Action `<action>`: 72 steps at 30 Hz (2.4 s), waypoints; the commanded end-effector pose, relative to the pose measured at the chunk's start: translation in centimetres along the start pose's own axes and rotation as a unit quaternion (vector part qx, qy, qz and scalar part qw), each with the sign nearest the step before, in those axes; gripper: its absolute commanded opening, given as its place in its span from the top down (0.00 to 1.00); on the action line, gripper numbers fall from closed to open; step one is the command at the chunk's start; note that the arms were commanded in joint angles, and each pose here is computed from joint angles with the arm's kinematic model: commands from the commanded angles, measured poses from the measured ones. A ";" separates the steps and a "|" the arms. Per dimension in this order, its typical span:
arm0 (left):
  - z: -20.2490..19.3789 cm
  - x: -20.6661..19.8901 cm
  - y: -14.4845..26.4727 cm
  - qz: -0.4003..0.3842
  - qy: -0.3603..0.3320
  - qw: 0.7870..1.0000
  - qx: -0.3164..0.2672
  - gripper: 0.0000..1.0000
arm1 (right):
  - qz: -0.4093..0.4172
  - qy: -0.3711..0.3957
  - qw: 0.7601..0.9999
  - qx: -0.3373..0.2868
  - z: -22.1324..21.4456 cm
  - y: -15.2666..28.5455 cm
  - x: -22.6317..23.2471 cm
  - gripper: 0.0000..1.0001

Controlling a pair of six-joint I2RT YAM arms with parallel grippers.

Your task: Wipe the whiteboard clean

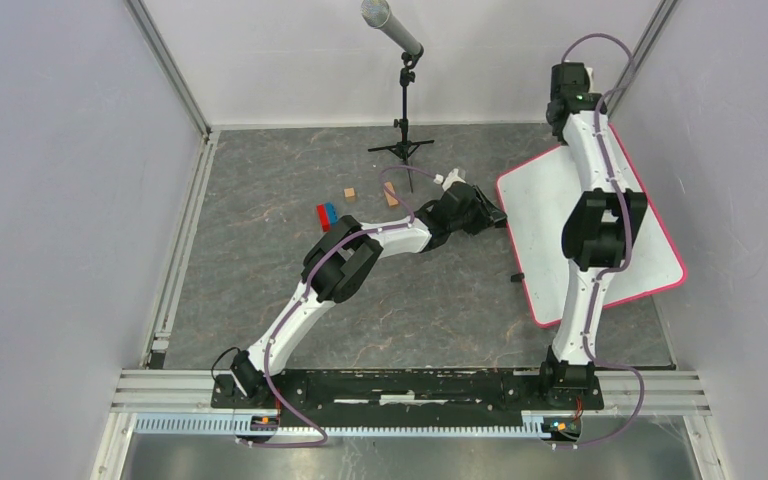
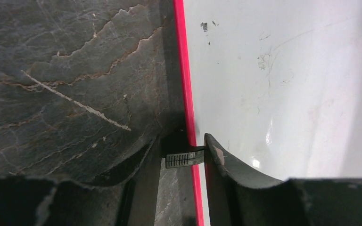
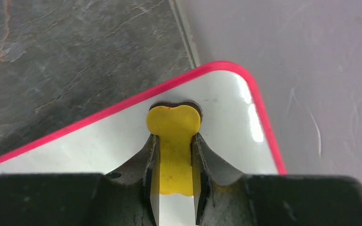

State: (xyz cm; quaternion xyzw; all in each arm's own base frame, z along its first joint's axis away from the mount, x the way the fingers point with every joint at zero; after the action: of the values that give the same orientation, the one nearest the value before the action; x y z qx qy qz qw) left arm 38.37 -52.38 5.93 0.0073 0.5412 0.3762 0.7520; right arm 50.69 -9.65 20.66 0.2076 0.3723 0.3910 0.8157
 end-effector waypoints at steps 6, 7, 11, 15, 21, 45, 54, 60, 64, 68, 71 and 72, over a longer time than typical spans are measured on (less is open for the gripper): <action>-4.6 5.3 -0.2 0.074 -0.025 0.994 0.070 0.56 | 0.010 0.029 0.999 0.014 -1.6 -0.2 3.0 0.81; -4.6 5.3 -0.2 0.074 -0.026 0.994 0.070 0.56 | 0.016 0.036 0.999 0.018 -1.9 -0.2 3.8 0.82; -4.6 5.3 -0.2 0.074 -0.026 0.994 0.070 0.56 | 0.035 0.040 0.998 0.019 -2.3 -0.1 4.7 0.82; -4.7 5.2 -0.2 0.073 -0.026 0.994 0.071 0.56 | 0.018 0.013 1.000 0.002 -0.4 0.4 2.2 0.82; -4.6 5.3 -0.2 0.073 -0.024 0.995 0.071 0.56 | 0.002 -0.038 0.999 -0.025 0.1 2.6 -3.4 0.81; -1.2 0.9 4.8 0.041 -0.108 0.993 0.029 0.12 | 0.258 -0.064 0.957 -0.117 -19.4 14.7 -1.8 0.79; 2.5 -1.0 14.7 0.041 -0.114 0.991 -0.053 0.10 | 0.370 -0.002 0.924 -0.093 -23.1 17.2 3.2 0.79; 4.4 -1.5 23.1 0.052 -0.135 0.983 -0.110 0.10 | 0.456 0.051 0.885 -0.081 -27.6 20.1 8.0 0.79; 4.7 -1.2 28.5 0.058 -0.145 0.979 -0.128 0.10 | 0.485 0.085 0.867 -0.074 -30.8 21.4 10.7 0.78; 4.6 -1.2 33.0 0.061 -0.166 0.976 -0.130 0.11 | 0.485 0.128 0.862 -0.077 -32.0 22.6 12.3 0.70; 5.9 -1.7 36.7 0.095 -0.217 0.962 -0.136 0.11 | 0.474 0.133 0.867 -0.077 -32.1 22.8 12.4 0.47; 6.6 -2.1 37.8 0.106 -0.230 0.957 -0.144 0.10 | 0.474 0.131 0.867 -0.079 -32.0 22.9 12.2 0.35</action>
State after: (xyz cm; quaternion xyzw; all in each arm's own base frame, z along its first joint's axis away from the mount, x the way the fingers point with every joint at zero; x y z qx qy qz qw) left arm 23.07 -27.69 24.66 -0.0213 0.3686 0.4632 0.8057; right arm 18.66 14.88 7.48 0.2571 0.3384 0.7807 0.4582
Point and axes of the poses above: each gripper's point midway between its finger pads, its own y axis back along the fingers, its own x axis along the line the jaws close on, z = x × y, the point moved 4 cm from there along y, back along the fingers, and after that the axes turned 6 degrees about -y, right-handed, at the moved point
